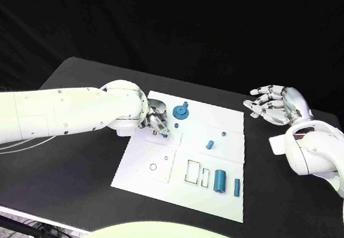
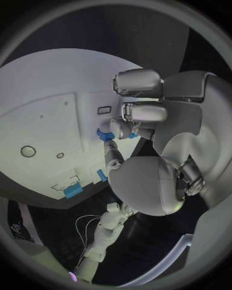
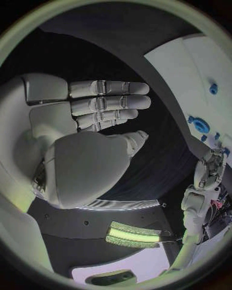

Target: Assemble the parts on the task board

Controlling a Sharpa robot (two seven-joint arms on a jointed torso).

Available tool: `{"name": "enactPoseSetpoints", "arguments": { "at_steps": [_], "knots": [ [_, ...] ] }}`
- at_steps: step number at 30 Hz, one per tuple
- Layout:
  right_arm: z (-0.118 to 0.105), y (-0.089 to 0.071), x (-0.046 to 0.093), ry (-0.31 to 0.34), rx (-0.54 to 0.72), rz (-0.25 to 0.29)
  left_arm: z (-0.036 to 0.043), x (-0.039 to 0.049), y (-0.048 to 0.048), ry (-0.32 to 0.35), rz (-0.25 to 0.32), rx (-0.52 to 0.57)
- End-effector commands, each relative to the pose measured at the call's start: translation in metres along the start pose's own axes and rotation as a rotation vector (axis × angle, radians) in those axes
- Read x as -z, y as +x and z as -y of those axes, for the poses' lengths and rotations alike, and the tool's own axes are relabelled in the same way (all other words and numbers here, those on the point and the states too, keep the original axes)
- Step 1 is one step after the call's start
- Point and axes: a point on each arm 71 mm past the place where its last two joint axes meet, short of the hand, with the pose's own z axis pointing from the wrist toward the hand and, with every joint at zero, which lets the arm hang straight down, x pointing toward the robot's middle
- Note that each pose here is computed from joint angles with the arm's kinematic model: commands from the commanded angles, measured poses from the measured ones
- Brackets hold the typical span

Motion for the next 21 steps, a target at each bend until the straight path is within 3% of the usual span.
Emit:
{"name": "enactPoseSetpoints", "arguments": {
  "at_steps": [1,21],
  "knots": [
    [-0.0010,0.0010,0.0002,-0.014,0.006,-0.011,0.0024,0.0010,-0.0006,0.005,0.018,-0.007],
    [-0.0004,0.0009,0.0004,-0.013,0.006,-0.011,0.0043,0.0064,-0.0013,0.022,0.063,0.001]
  ]
}}
